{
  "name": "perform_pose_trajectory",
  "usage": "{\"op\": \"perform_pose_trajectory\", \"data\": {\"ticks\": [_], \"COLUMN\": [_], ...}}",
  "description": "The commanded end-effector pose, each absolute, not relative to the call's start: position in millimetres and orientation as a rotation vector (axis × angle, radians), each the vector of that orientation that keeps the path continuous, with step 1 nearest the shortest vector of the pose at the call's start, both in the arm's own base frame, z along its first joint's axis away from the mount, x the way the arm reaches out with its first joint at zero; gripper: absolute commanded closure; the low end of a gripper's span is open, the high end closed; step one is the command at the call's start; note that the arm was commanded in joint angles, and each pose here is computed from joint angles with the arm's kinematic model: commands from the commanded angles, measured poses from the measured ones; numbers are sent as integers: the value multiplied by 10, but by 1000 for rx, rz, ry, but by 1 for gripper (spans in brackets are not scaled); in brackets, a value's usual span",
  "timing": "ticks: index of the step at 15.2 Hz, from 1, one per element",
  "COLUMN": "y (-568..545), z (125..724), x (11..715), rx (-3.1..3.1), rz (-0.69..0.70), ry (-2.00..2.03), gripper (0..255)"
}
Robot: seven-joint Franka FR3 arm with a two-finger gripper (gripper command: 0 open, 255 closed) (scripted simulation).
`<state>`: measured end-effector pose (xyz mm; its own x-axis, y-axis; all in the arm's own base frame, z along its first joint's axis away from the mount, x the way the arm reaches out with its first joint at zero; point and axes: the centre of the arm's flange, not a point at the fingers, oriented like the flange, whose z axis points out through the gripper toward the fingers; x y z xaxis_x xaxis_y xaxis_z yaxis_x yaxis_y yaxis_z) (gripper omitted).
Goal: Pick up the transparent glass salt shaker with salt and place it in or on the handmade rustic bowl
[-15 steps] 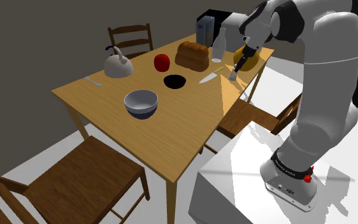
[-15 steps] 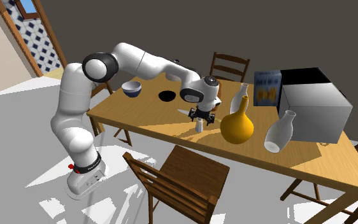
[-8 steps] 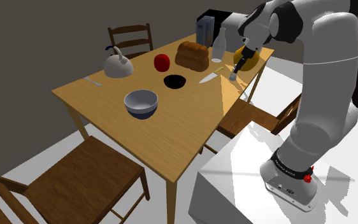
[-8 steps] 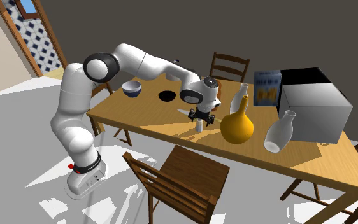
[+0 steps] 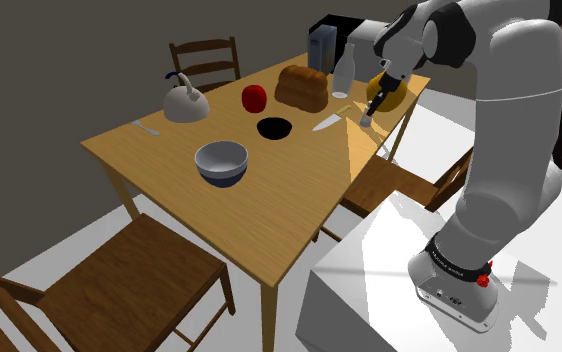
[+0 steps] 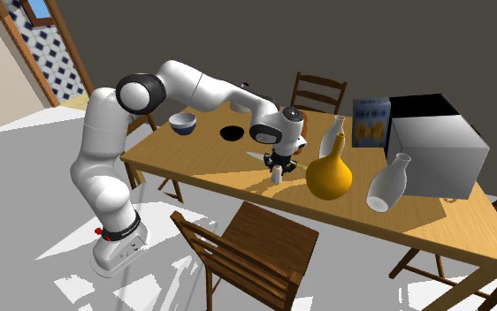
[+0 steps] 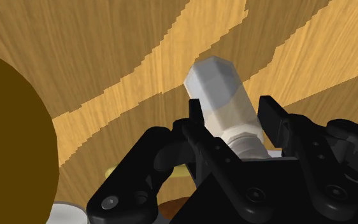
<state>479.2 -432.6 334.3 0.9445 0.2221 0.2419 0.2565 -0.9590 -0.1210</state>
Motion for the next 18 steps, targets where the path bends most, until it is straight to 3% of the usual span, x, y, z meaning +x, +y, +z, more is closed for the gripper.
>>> {"op": "perform_pose_trajectory", "data": {"ticks": [1, 18], "y": [-4325, -4325], "z": [3341, 4133], "x": [4792, 4792], "rx": [-2948, -2948], "rz": [-340, -340], "ry": [-365, -365], "gripper": [255, 255]}}
